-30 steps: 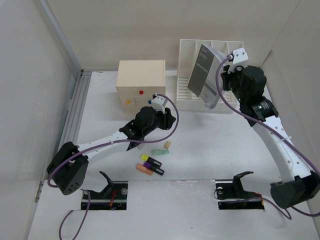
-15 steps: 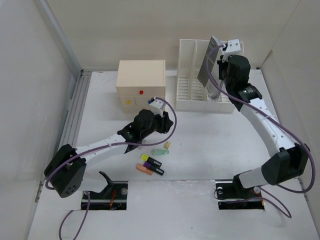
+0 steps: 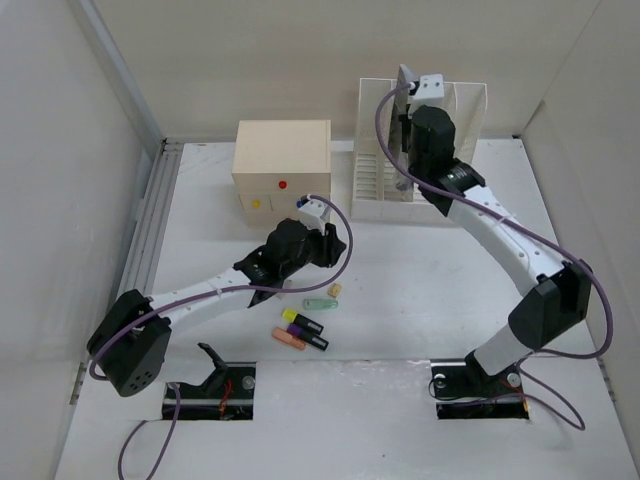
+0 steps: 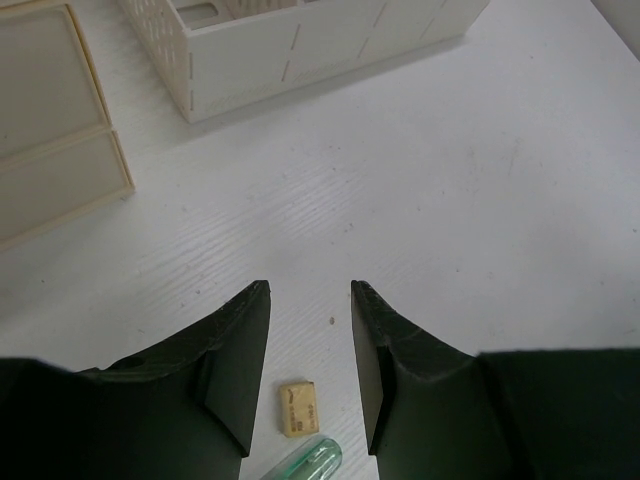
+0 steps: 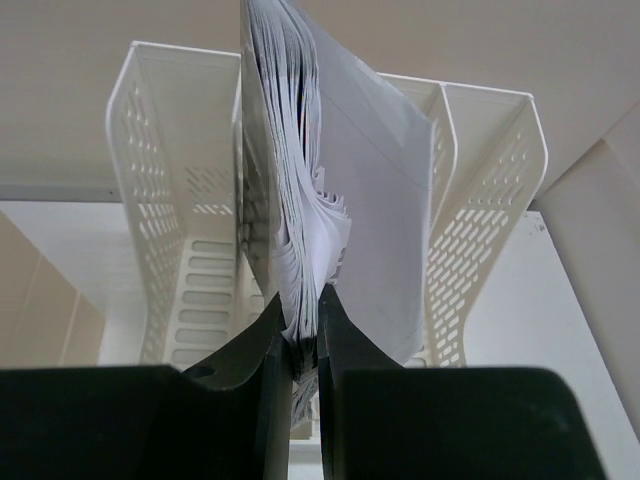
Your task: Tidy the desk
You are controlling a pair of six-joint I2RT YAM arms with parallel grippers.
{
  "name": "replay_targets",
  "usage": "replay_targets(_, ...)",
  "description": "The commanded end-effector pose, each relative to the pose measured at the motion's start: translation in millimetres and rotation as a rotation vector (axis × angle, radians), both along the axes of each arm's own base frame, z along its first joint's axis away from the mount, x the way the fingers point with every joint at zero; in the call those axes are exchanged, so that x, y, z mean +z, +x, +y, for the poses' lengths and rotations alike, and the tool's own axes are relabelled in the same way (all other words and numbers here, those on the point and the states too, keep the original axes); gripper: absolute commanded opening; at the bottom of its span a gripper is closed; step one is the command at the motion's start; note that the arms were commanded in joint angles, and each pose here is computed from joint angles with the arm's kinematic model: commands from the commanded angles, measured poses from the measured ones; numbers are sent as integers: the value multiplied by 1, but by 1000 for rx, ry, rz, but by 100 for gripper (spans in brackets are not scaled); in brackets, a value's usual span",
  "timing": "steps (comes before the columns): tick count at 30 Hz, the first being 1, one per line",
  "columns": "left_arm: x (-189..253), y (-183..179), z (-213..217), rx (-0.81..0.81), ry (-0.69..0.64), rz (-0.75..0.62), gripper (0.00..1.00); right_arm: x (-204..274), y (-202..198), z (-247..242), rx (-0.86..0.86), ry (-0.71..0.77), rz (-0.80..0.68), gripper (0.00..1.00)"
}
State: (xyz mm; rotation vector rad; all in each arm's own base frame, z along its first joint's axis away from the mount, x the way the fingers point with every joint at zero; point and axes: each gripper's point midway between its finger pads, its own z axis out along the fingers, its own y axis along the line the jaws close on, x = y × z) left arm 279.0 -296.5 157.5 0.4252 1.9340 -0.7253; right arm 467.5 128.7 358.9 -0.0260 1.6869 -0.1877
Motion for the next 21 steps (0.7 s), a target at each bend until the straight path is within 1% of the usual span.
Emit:
replay_targets(1, 10, -2, 4, 6, -33, -23, 35, 89, -4, 6, -84, 181, -271, 0)
replay_targets(6, 8, -3, 7, 15, -26, -19, 35, 59, 10, 26, -103, 178, -227, 0)
replay_targets(14, 10, -3, 9, 27, -31, -17, 35, 30, 27, 42, -98, 229, -193, 0)
replay_targets(15, 10, -3, 9, 27, -31, -17, 35, 30, 29, 38, -107, 249, -197, 0)
replay_targets(21, 10, -3, 9, 27, -31, -17, 35, 4, 37, 49, -58, 275, -153, 0)
